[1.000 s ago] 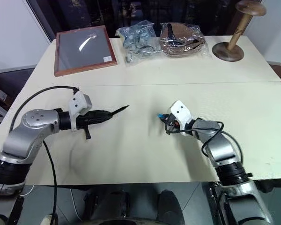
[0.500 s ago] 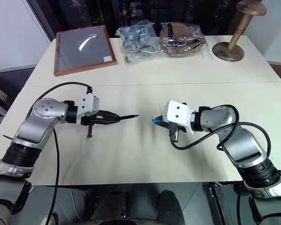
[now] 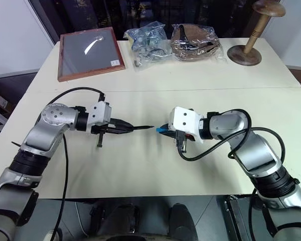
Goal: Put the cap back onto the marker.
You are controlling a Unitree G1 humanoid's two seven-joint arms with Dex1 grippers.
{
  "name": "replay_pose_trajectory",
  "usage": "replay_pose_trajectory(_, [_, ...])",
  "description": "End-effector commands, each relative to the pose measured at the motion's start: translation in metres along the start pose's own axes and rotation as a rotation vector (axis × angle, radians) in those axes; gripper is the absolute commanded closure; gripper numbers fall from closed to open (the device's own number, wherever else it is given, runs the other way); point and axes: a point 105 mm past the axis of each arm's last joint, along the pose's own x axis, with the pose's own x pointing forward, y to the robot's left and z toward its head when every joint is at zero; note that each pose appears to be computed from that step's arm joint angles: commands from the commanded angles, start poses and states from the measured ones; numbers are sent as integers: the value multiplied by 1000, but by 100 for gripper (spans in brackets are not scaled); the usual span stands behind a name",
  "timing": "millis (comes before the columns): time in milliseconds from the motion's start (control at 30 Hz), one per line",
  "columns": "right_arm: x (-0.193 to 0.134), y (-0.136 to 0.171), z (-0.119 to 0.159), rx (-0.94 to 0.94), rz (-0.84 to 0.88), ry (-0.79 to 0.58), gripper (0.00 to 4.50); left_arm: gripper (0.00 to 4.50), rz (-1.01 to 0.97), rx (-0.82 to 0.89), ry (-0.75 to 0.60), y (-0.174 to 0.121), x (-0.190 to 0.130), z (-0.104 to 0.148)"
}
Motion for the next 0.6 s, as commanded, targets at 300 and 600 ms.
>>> replay_pose_trajectory(300, [-2,-5,10,-29,-19,-27,449,450,-14,34,-8,-2,1,10])
replay_pose_trajectory(600, [-10,-10,3,-34,-32,4,449,450,-17,37,-1,-2,-1,10])
